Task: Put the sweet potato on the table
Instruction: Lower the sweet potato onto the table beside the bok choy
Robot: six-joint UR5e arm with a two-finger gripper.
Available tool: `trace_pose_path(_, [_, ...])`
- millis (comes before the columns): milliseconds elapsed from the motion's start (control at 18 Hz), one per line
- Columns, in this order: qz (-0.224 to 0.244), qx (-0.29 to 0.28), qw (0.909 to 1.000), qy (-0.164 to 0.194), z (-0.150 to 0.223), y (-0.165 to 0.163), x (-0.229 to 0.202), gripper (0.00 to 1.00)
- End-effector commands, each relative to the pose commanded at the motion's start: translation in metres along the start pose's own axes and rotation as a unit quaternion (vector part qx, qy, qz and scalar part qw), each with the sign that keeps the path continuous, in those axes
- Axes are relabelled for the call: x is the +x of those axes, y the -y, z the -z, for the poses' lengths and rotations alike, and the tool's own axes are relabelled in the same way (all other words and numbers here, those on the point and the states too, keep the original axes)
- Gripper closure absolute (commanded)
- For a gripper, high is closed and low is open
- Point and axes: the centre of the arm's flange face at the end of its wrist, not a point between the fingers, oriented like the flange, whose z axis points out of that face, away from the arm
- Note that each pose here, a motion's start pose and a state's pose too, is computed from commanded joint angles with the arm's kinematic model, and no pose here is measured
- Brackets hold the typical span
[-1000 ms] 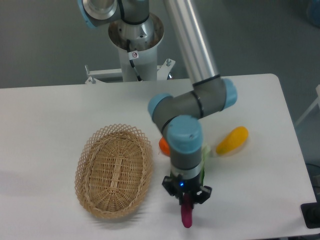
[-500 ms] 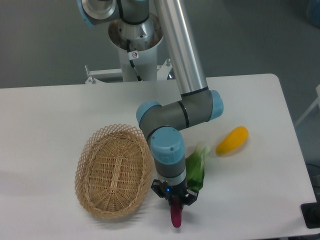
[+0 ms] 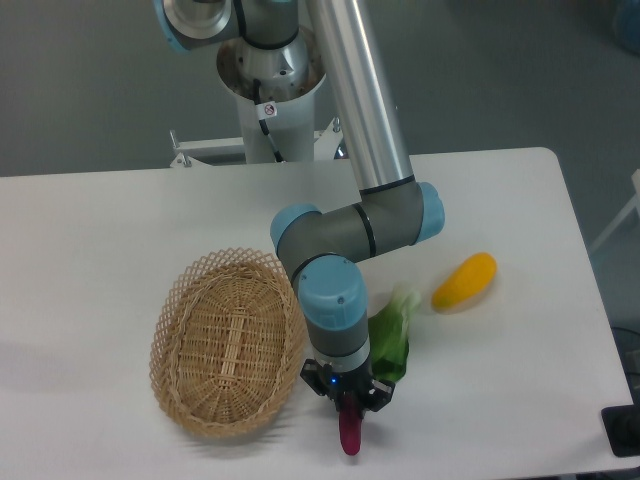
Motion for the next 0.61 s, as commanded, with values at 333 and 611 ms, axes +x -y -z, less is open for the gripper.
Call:
trace_pose_path(333, [0.006, 0.009, 0.9998, 0.016, 0.021, 0.006, -0.008, 0.00])
trace_pose_path(611, [0.023, 0.043, 0.9967, 0.065, 0.091, 0.017, -0.027, 0.00])
